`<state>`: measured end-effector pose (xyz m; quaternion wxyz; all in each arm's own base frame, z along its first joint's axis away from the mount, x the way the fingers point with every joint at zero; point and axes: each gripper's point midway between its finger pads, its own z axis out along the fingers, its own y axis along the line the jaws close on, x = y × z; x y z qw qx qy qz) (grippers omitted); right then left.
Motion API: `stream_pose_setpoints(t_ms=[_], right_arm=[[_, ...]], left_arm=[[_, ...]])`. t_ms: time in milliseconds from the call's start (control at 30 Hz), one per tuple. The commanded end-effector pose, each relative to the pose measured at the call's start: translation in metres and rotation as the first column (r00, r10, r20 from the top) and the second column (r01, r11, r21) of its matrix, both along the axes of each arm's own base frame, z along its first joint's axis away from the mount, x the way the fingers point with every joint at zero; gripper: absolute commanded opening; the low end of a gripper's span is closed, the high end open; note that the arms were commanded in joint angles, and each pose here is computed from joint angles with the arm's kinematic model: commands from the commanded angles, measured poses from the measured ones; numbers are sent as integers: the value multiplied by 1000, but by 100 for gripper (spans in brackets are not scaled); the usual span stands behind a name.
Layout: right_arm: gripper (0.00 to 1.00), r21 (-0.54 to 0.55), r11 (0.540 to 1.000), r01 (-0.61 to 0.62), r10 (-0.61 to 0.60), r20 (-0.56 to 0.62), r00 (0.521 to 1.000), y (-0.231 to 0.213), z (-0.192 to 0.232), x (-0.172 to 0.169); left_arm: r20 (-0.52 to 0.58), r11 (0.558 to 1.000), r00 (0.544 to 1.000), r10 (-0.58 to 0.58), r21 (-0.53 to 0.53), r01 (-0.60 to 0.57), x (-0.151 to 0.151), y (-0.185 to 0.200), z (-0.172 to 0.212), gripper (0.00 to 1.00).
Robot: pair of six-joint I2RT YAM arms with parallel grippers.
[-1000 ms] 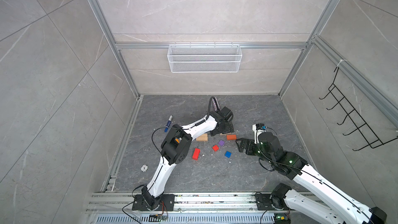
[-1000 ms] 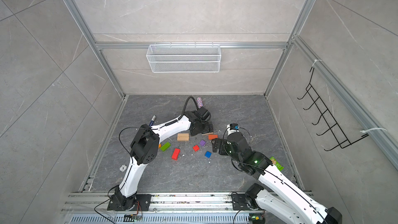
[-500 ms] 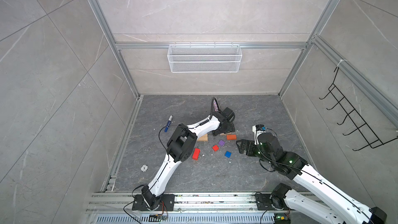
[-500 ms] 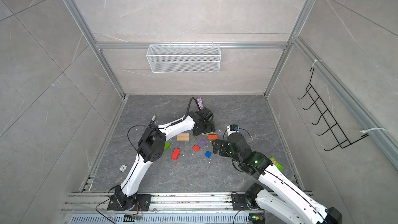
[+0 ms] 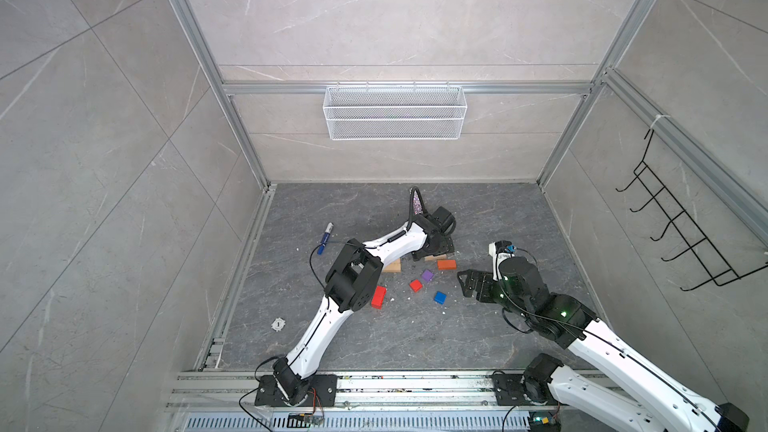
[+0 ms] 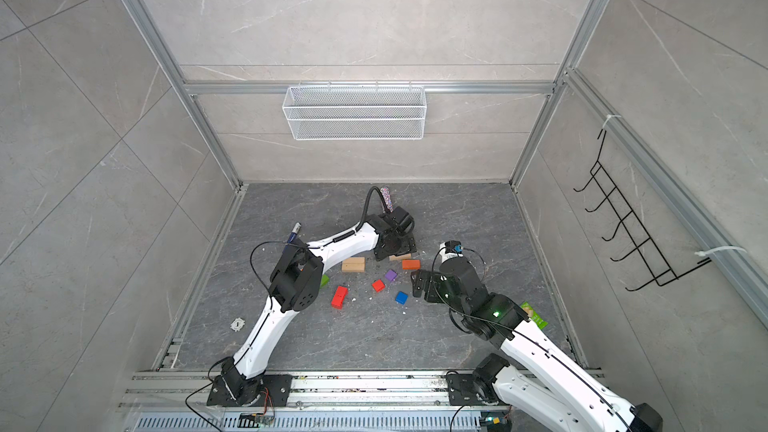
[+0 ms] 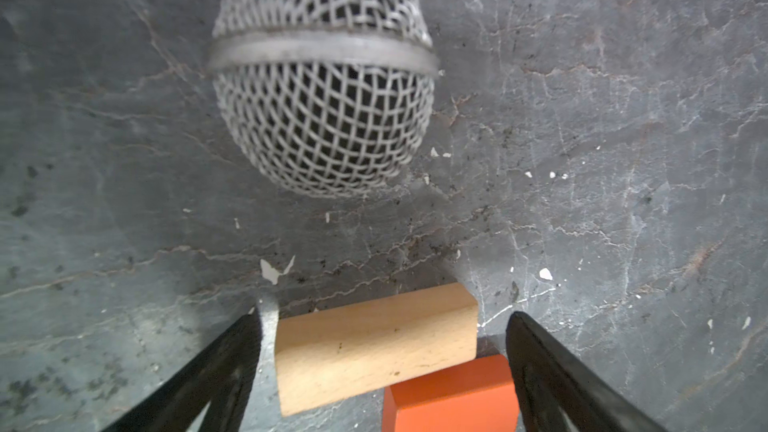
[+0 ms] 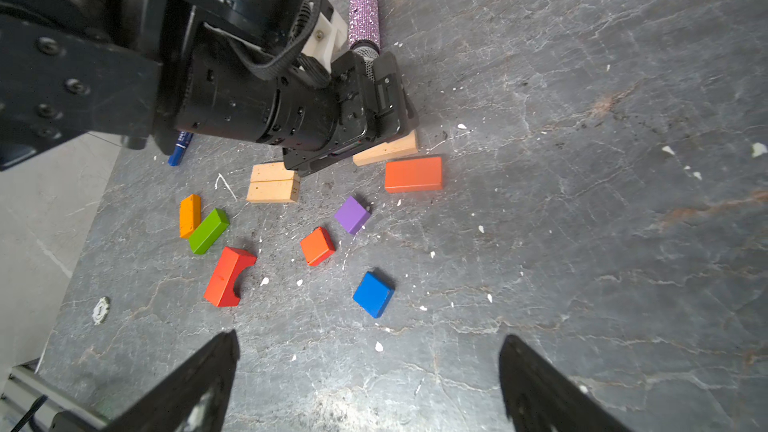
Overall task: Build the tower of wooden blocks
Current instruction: 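Lower the left gripper and close it on the wood bar beside the orange block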
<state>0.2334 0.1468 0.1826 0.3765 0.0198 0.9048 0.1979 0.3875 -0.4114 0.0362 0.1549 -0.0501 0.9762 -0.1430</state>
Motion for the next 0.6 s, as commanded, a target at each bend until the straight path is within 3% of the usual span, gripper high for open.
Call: stream_pose_setpoints(t_ms=[0,233,567], right_arm=[[99,-71,997,7,-7,-13,1000,-5,-3,4],[99,-78,997,-2,1,-21,1000,-3,-2,7],[99,-70,998,-1,1,-5,1000,-6,3,3]], left_arm=[[-6,997,1000,-4,72,4,-5,11,-1,94],[-35,991,999,-12,129,16,-12,14,-15,93],[-48,997,999,-23,77,26,-16,-5,-25,93]])
